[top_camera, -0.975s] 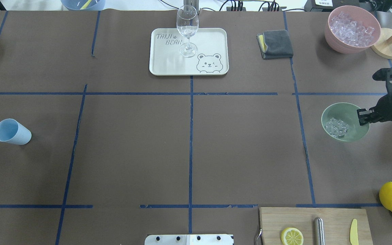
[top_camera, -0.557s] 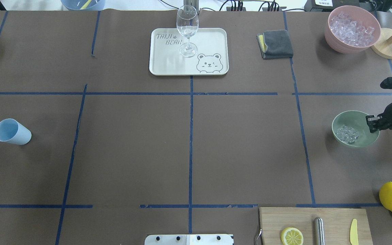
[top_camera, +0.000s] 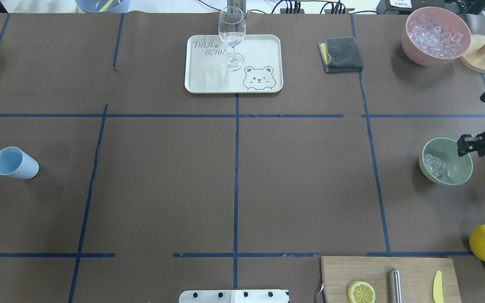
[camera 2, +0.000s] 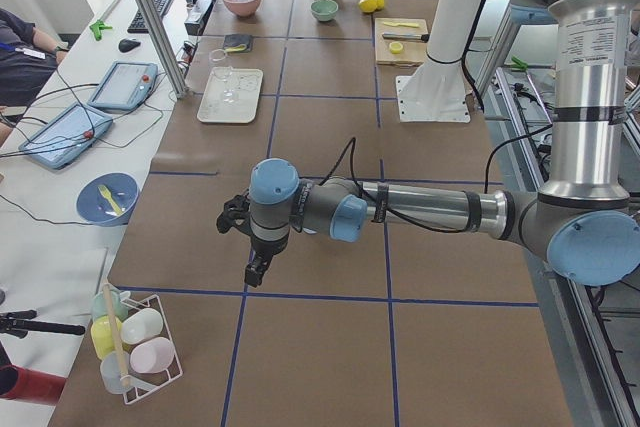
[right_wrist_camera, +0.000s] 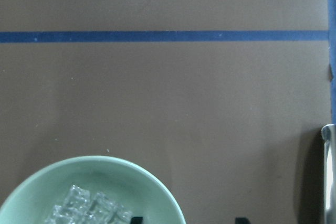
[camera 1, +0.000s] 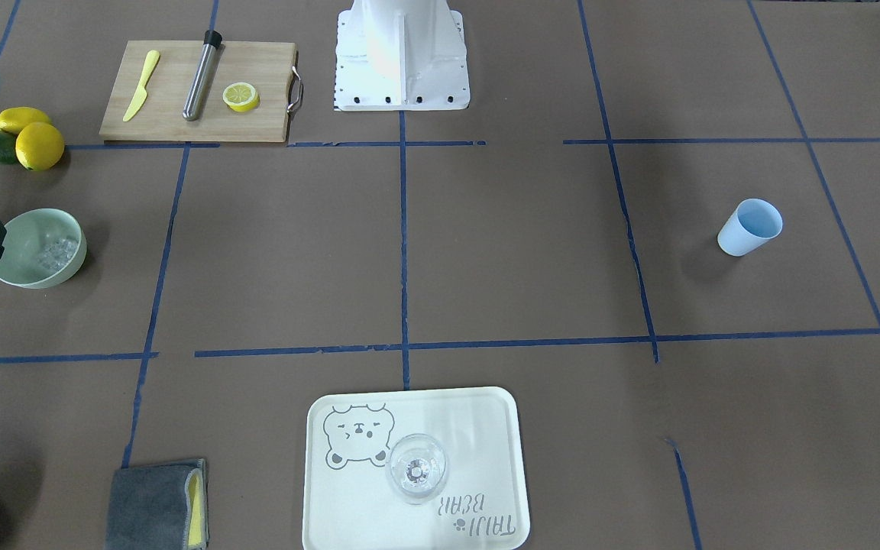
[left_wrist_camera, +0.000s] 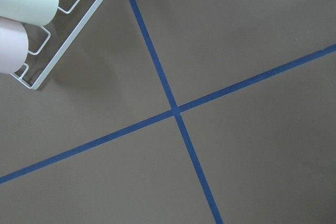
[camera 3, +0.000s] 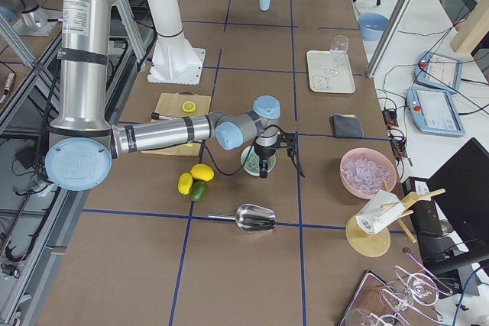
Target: Pour ice into bowl
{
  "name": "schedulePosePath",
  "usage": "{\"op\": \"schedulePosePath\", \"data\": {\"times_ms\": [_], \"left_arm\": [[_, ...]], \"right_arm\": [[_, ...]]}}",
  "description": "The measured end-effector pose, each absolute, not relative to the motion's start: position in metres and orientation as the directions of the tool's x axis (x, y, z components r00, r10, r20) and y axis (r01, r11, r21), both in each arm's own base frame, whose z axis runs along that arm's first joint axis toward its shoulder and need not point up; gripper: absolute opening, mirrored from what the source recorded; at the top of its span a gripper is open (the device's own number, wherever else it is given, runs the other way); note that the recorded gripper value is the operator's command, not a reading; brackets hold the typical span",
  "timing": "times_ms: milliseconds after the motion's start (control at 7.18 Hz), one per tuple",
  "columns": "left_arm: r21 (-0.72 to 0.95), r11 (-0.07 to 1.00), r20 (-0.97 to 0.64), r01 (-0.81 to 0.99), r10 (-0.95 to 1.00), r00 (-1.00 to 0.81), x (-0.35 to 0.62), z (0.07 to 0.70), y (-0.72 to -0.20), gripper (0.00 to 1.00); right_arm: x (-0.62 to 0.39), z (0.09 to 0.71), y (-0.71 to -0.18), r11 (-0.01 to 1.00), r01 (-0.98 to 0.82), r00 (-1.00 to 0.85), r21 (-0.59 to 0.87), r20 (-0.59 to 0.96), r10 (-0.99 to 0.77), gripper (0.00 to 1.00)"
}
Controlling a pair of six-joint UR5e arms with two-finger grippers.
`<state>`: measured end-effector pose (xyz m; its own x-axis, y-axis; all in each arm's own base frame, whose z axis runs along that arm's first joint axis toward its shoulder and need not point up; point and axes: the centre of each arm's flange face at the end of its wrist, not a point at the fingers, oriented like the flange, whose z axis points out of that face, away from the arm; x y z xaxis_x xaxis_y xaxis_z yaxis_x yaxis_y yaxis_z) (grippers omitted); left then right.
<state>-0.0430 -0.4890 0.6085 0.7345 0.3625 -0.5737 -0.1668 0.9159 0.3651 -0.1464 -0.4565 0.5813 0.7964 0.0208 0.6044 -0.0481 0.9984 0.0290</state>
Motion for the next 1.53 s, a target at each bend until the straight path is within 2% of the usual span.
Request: {"op": "schedulePosePath", "data": {"times_ms": [557, 975, 1532], "left_arm": [[0.358, 0.920, -0.576, -0.158, 0.351, 0.738, -0.048, 0.611, -0.487, 1.00], [0.315, 0.941, -0.592, -0.124, 0.297, 0.750, -0.067, 0.617, -0.482, 1.00], [0.214, 0.972, -0.636, -0.097, 0.214, 0.741, -0.082, 0.638, -0.474, 1.00]], "right_arm": [[-0.033, 0.587, -0.470, 0.992, 0.077, 0.814, 0.096, 0.569, -0.119, 1.00], [0.034, 0.598, -0.445, 0.996, 0.037, 0.710, 0.084, 0.699, -0.085, 1.00], [0.067, 0.611, -0.429, 0.997, -0.013, 0.675, 0.077, 0.736, -0.048, 1.00]]}}
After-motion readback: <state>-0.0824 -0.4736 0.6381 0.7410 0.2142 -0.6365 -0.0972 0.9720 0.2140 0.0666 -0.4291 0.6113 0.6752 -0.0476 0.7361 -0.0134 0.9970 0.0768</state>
